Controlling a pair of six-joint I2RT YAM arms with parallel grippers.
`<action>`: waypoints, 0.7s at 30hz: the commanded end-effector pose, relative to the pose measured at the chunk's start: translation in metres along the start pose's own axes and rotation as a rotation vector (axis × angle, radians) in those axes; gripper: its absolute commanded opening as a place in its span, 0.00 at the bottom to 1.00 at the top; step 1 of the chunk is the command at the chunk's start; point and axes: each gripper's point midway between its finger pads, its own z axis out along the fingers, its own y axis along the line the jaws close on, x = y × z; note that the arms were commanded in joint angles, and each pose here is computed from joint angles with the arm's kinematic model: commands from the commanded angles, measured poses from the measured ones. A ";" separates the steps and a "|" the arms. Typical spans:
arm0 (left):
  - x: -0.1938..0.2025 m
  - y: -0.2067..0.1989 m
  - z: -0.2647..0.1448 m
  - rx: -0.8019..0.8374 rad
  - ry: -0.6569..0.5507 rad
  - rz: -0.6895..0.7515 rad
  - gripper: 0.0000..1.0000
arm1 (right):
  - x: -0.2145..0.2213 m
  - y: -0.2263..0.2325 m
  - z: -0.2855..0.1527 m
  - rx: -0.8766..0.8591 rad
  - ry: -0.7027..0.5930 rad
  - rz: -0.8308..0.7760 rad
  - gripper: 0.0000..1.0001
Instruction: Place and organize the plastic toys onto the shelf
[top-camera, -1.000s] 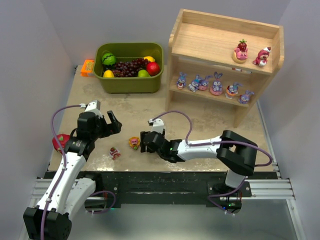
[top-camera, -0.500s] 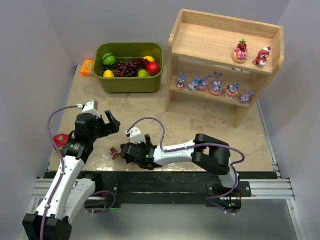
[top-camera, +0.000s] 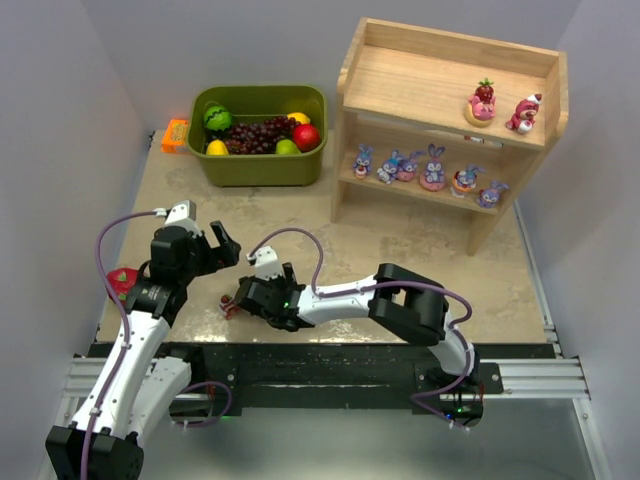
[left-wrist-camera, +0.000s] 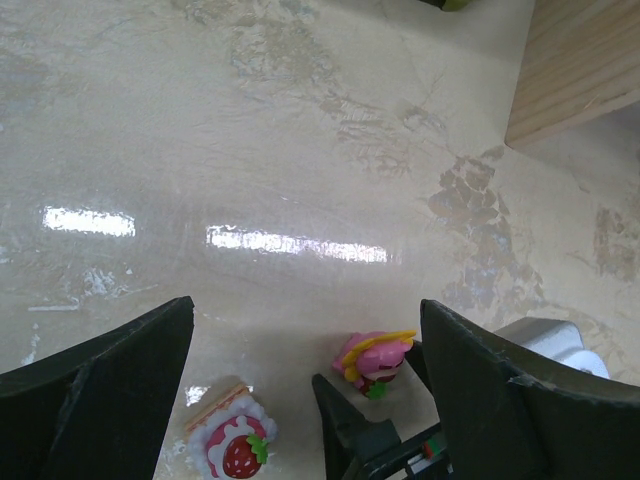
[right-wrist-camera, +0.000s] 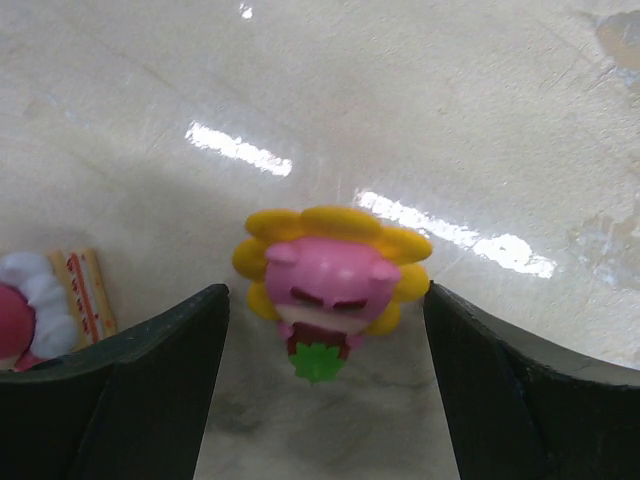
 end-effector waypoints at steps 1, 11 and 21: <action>-0.016 -0.006 -0.004 0.012 -0.046 0.018 0.99 | -0.002 -0.012 0.010 0.060 -0.006 0.015 0.77; -0.015 -0.006 -0.003 0.014 -0.040 0.018 1.00 | -0.006 -0.007 0.009 0.032 -0.015 0.011 0.35; -0.015 -0.007 -0.003 0.018 -0.042 0.020 1.00 | -0.088 -0.050 -0.041 0.084 -0.088 0.051 0.00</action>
